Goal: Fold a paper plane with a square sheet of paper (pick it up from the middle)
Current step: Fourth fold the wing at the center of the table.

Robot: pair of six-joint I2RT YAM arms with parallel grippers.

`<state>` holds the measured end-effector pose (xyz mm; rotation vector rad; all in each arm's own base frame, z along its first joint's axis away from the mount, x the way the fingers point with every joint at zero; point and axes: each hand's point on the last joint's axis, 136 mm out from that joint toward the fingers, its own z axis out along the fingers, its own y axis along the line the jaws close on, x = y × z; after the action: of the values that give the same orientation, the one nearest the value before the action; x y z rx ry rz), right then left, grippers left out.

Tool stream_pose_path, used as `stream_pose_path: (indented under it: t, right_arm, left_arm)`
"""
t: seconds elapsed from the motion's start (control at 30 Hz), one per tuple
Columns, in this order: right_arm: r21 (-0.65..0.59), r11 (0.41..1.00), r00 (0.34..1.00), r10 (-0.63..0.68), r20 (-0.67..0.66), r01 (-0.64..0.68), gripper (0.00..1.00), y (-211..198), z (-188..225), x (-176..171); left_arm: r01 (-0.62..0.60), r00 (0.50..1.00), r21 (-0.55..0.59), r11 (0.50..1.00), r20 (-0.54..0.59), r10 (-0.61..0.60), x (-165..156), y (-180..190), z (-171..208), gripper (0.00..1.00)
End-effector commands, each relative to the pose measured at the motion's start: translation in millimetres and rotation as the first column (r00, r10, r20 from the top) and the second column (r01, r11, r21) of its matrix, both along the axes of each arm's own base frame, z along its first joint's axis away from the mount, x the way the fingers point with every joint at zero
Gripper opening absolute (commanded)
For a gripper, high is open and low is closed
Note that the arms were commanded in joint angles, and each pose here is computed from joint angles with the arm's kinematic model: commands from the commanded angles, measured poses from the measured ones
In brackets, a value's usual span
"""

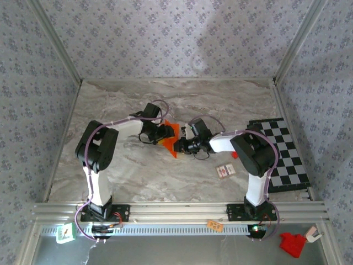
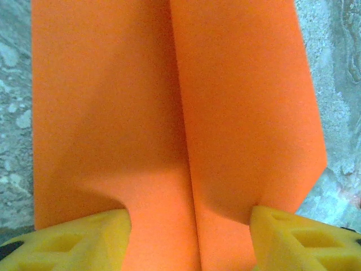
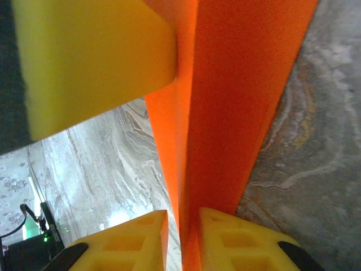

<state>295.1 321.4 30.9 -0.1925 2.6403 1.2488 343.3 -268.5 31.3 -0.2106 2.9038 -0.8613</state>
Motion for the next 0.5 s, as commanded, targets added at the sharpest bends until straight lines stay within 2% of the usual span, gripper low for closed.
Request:
stream_pose_path:
  t: [0.0,0.47]
  right_arm:
    - [-0.047,0.995,0.996,-0.090,-0.004,0.089,0.22,-18,-5,6]
    - [0.004,0.995,0.995,-0.102,-0.012,0.102,0.24,-9,5,9]
  left_arm:
    - [0.016,0.984,0.174,0.985,-0.176,0.015,-40,29,-49,0.61]
    - [0.026,0.982,0.177,0.984,-0.189,0.008,-43,27,-52,0.62]
